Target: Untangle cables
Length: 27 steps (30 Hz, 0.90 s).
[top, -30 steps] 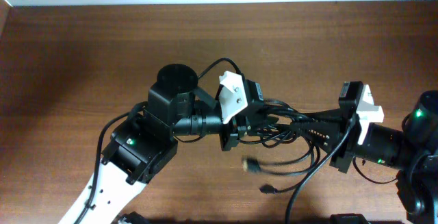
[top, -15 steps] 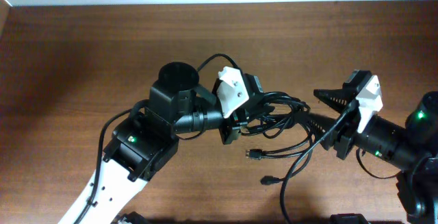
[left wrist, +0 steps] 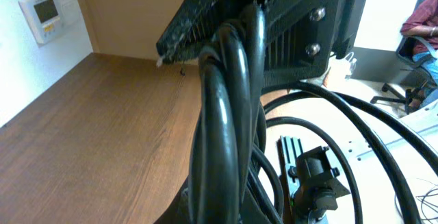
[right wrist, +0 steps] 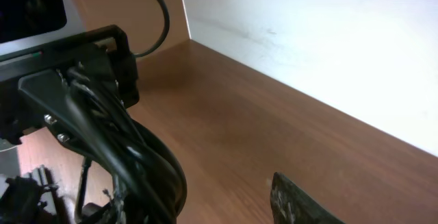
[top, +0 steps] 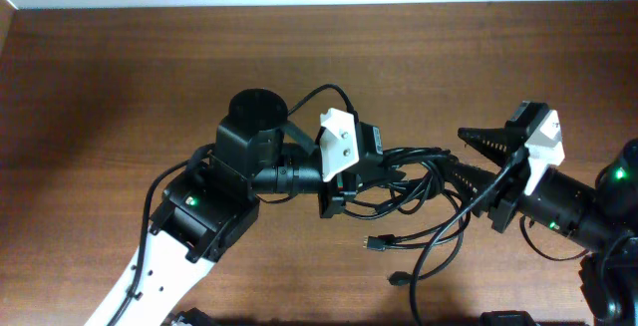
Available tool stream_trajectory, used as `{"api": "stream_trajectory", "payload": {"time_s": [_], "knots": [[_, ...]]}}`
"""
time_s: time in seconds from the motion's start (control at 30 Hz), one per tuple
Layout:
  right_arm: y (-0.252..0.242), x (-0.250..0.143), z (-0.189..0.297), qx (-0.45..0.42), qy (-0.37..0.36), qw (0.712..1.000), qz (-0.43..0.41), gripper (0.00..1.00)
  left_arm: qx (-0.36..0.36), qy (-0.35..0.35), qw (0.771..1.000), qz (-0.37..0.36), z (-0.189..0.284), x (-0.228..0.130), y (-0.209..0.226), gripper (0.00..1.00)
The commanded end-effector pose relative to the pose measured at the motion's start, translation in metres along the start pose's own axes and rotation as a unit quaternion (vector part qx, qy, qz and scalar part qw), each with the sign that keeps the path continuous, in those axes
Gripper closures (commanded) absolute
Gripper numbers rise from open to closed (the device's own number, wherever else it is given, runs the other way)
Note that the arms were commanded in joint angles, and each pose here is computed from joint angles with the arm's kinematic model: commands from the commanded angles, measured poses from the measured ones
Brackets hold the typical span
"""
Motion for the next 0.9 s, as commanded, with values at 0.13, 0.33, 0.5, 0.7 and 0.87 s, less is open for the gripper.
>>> {"api": "stream_trajectory", "payload": {"time_s": [0.13, 0.33, 0.5, 0.7, 0.87], "knots": [[-0.013, 0.007, -0.011, -0.004, -0.005, 1.000, -0.001, 0.49, -0.071, -0.032, 0.996, -0.034, -0.007, 0.018, -0.033, 1.00], [-0.097, 0.007, -0.013, -0.226, 0.007, 0.974, -0.007, 0.50, -0.100, -0.023, 0.994, -0.024, -0.014, 0.016, -0.051, 1.00], [-0.140, 0.026, 0.019, -0.393, -0.030, 0.919, 0.011, 0.50, -0.140, -0.026, 0.990, -0.009, -0.011, 0.014, -0.063, 1.00], [-0.140, 0.035, 0.022, -0.400, -0.047, 0.915, 0.023, 0.96, -0.143, 0.000, 0.989, 0.022, -0.010, 0.002, -0.066, 1.00], [-0.090, 0.044, 0.011, -0.266, -0.070, 0.960, 0.050, 0.96, -0.048, 0.043, 0.998, 0.021, -0.015, -0.012, -0.038, 1.00]]}}
Point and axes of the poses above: each gripper's point midway between its finger pads, its own z axis back along the fingers, its own y axis along the line the jaws close on, x = y × z, the point moved 2 cm from there along z, back along the fingers, and after that the axes turned 9 degrees about -z, right-handed, at the moved point
